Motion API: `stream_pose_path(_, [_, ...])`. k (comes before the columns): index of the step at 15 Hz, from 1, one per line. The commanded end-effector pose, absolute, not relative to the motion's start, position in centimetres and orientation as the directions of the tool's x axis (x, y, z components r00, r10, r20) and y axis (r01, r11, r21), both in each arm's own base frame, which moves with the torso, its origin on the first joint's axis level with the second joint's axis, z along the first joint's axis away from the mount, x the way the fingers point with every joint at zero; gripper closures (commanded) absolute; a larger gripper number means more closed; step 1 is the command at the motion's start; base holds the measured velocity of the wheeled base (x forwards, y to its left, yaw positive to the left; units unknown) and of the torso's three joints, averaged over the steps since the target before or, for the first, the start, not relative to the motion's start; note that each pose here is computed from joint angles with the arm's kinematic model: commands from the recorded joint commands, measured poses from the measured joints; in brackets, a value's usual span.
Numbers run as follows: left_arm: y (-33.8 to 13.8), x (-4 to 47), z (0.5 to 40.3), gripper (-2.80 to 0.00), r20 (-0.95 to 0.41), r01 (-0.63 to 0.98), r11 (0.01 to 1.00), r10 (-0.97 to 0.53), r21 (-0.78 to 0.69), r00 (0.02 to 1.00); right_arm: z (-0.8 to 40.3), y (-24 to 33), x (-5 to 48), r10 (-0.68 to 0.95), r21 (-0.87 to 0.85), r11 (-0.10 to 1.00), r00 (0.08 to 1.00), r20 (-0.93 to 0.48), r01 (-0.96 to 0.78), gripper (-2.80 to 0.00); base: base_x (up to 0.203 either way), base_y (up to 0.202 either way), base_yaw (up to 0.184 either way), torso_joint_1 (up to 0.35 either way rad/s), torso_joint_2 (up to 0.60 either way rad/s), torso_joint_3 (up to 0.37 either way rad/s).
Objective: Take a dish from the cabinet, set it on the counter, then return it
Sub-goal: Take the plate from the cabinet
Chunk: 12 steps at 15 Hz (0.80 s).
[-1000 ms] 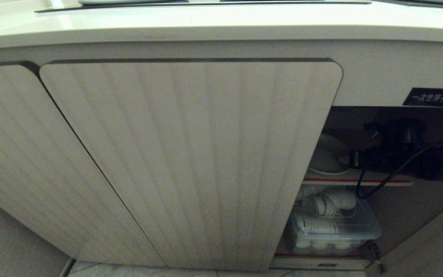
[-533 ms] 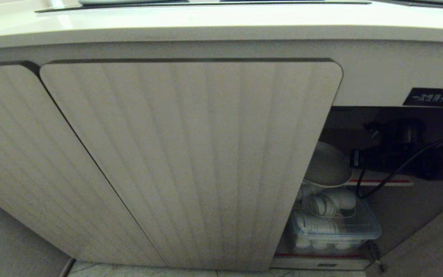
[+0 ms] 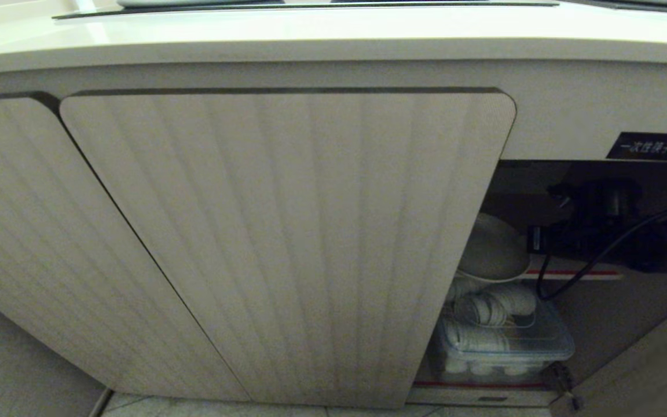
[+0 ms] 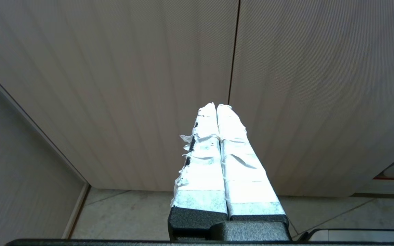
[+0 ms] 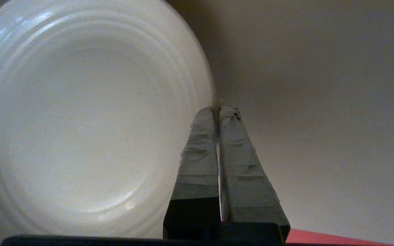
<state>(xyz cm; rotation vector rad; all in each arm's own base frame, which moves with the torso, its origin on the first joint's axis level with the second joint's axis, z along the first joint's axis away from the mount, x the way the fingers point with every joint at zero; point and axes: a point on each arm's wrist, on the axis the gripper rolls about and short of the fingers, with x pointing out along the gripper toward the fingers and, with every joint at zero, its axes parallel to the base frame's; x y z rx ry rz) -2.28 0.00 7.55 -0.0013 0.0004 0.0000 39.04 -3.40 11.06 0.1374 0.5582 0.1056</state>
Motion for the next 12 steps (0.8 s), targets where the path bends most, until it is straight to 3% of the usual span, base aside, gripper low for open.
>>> stream_pose_path(1, [0.0,-2.3,7.5,0.00,0.000,0.000,1.000,0.000,-0.002,1.000,11.2,-3.4,38.7,0.138,0.159,0.985,0.844,-0.518,-0.063,0.00,0.000,0.000,0.000,0.000,0.00,0.000])
stream_pose_path(12, [0.0,-2.3,7.5,0.00,0.000,0.000,1.000,0.000,-0.002,1.000,12.1,-3.6,35.6,0.123,0.184,0.982,0.866,-0.485,-0.036,0.00,0.000,0.000,0.000,0.000,0.00,0.000])
